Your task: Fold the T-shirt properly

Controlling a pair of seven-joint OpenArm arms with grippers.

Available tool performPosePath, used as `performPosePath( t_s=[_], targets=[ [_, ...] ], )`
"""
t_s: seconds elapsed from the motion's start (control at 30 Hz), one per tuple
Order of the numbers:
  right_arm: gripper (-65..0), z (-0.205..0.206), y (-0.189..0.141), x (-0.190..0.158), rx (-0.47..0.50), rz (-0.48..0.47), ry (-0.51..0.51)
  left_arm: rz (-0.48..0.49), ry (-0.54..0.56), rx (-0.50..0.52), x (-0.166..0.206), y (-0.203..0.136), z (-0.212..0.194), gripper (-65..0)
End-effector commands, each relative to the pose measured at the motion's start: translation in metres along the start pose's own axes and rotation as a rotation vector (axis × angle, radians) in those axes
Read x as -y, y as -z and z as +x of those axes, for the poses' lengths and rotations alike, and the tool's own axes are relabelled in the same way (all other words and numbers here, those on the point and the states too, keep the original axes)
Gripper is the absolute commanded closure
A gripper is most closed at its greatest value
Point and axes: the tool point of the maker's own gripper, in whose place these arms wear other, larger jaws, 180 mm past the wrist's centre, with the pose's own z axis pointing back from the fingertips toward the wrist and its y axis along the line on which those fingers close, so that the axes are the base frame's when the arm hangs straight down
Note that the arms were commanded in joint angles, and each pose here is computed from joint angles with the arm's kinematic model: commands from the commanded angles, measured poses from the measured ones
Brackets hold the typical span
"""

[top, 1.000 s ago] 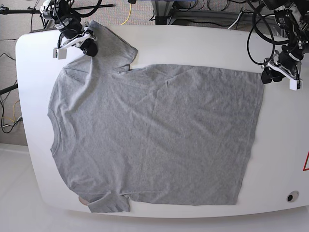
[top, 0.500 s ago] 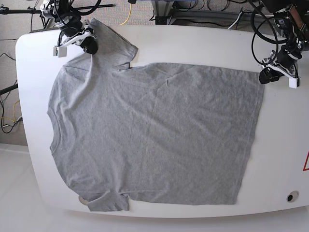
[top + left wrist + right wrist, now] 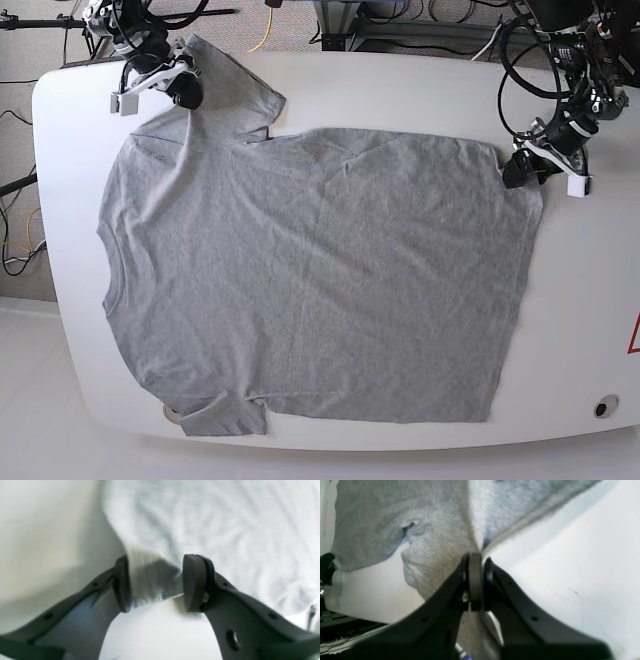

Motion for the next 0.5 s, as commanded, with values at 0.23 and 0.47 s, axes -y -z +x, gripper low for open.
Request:
performPosePath(
  t_s=[0.23,0.47],
  targets=[
    [0.0,0.010,-0.004,-0.003,0.033,0.012,-0.022,0.047,0.011,-0.162,-0.010,-0.007,-0.039,-25.4],
    [0.0,0.010,-0.004,-0.003,0.033,0.012,-0.022,0.059,0.060,-0.153,-0.009,-0.016,-0.031,-0.4]
  ],
)
